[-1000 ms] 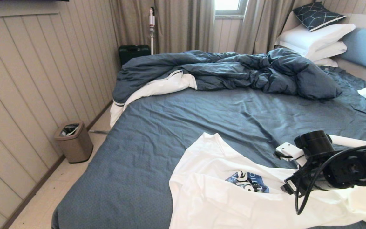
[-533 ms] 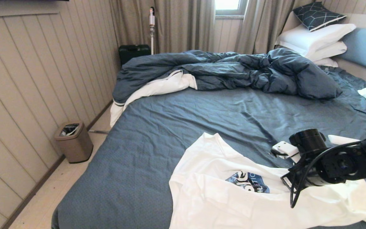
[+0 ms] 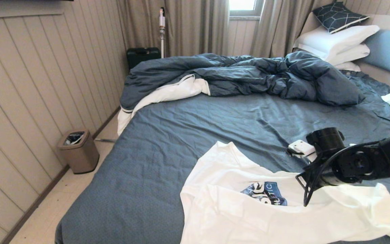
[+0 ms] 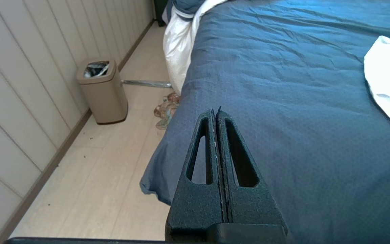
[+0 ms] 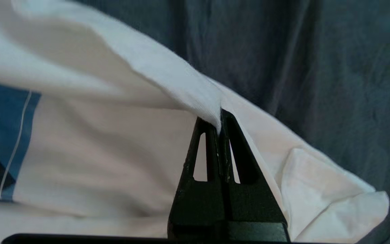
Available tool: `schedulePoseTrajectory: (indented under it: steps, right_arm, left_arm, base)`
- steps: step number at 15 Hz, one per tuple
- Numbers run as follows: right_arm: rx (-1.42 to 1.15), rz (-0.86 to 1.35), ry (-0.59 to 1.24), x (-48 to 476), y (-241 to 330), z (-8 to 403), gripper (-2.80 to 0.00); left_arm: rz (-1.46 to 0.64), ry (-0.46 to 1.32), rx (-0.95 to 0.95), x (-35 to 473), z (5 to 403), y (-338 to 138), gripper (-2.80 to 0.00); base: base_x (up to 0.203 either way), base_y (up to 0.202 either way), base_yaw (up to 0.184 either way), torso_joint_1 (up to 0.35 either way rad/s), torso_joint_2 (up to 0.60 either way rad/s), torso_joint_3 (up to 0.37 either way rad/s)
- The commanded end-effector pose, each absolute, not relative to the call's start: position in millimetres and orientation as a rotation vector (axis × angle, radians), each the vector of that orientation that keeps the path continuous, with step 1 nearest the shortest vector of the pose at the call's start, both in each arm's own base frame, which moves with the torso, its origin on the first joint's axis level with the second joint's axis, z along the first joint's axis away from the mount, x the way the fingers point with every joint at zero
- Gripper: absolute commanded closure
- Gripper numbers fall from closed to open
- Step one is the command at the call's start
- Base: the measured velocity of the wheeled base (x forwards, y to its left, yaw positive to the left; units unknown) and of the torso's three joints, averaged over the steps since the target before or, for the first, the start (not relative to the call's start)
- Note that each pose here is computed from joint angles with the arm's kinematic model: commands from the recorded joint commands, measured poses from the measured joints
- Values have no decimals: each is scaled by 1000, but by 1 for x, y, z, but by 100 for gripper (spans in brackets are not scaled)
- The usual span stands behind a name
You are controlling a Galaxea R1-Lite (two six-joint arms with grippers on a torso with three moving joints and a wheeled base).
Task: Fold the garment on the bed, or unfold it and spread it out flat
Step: Unford the white T-shirt
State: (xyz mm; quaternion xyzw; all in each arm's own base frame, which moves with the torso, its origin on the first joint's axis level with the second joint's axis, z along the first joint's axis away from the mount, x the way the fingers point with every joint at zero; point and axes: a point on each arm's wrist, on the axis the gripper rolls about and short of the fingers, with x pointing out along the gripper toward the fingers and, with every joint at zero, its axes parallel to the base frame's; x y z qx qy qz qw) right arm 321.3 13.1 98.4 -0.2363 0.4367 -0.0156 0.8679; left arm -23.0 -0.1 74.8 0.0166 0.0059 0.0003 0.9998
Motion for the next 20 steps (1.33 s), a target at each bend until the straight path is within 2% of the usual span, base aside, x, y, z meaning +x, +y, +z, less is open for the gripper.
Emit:
schedulePoseTrajectory:
  steps: [1,9,14,18,19,20]
  right_arm:
    - [-497,-42,881,336,14,103,0]
    - [-497,-126,829,383,5,102,0]
    - [-492,-194,763,434,-4,98,0]
    - [-500,-206,774,440,-4,94,0]
    - [-503,-202,784,438,-3,92,-280]
    - [-504,-201,784,438,-3,92,-280]
  left_arm:
    - [1,12,34,-23,75,0,0]
    - [3,12,34,-23,75,0,0]
    - [0,12,34,-23,75,0,0]
    - [3,12,34,-23,75,0,0]
    - [3,12,34,-23,75,0,0]
    - [2,12,34,-23,75,0,0]
  base:
    - [0,0,0,0,0,0]
    - [0,0,0,0,0,0]
    - [0,0,0,0,0,0]
    - [0,0,0,0,0,0]
    - [0,0,0,0,0,0]
    - [0,0,0,0,0,0]
